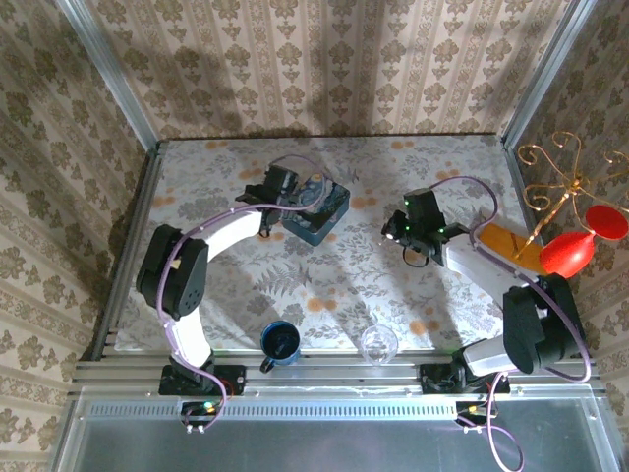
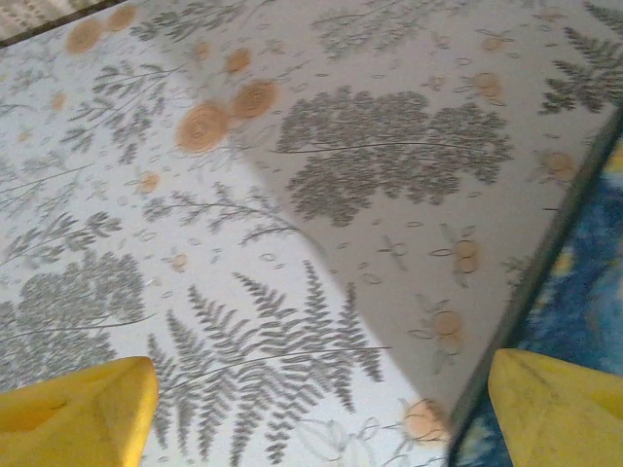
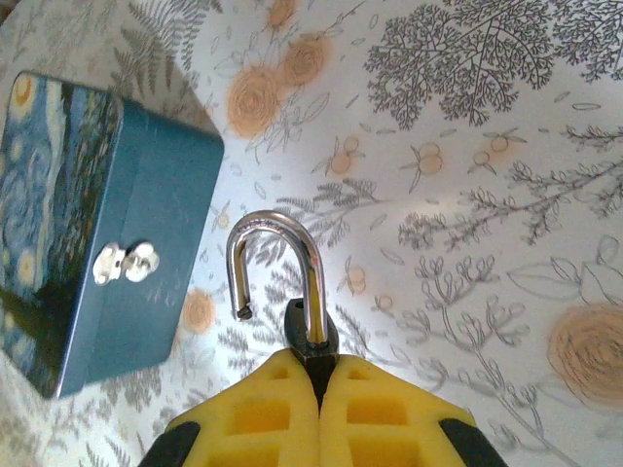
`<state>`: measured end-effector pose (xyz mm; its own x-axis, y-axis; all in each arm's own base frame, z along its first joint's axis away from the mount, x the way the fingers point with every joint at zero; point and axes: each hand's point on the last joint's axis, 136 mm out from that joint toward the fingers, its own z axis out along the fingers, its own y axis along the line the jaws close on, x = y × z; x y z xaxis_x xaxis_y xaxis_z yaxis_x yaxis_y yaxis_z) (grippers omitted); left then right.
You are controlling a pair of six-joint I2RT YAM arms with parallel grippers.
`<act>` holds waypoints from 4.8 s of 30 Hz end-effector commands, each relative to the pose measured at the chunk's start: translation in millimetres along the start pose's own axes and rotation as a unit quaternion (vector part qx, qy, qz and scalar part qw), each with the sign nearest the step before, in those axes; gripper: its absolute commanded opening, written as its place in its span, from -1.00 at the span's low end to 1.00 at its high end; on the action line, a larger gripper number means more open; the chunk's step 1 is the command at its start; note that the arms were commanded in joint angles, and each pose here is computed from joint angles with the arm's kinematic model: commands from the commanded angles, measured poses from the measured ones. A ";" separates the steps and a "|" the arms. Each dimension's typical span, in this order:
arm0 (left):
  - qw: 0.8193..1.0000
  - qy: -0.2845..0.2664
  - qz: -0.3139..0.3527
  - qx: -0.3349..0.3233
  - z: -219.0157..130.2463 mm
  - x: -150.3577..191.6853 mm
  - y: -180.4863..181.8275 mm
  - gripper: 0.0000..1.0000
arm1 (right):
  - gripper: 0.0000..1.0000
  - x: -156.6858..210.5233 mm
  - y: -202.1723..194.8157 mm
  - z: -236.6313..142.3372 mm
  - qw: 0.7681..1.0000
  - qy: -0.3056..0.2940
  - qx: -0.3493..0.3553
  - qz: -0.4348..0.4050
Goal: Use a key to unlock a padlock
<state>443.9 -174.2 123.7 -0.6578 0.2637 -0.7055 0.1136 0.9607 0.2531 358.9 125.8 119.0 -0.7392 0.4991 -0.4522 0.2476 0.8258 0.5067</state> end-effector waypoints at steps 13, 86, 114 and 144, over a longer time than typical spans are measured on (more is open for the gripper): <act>0.981 -0.049 -0.173 0.068 -74.8 -2.6 38.2 0.98 | -1.00 41.8 19.9 -8.1 0.965 0.201 -0.040 -0.160; 0.868 0.044 -0.375 0.322 -50.4 31.0 -56.9 0.87 | 0.05 -83.5 130.4 157.8 0.964 0.142 -0.049 -0.219; 0.880 0.048 -0.326 0.342 -7.7 9.4 -100.1 0.02 | -0.36 -7.9 59.0 108.6 0.980 0.138 0.022 -0.140; 0.953 -0.161 -0.255 0.026 -112.1 17.3 135.7 1.00 | -0.01 -46.2 -31.3 -107.8 0.970 -0.122 0.164 -0.134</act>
<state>382.7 -95.8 238.9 -0.3944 -0.3668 -0.8425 0.0256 0.9121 -0.4091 338.0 86.3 204.5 -0.6861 0.2843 -0.6697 0.1866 0.9585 0.2158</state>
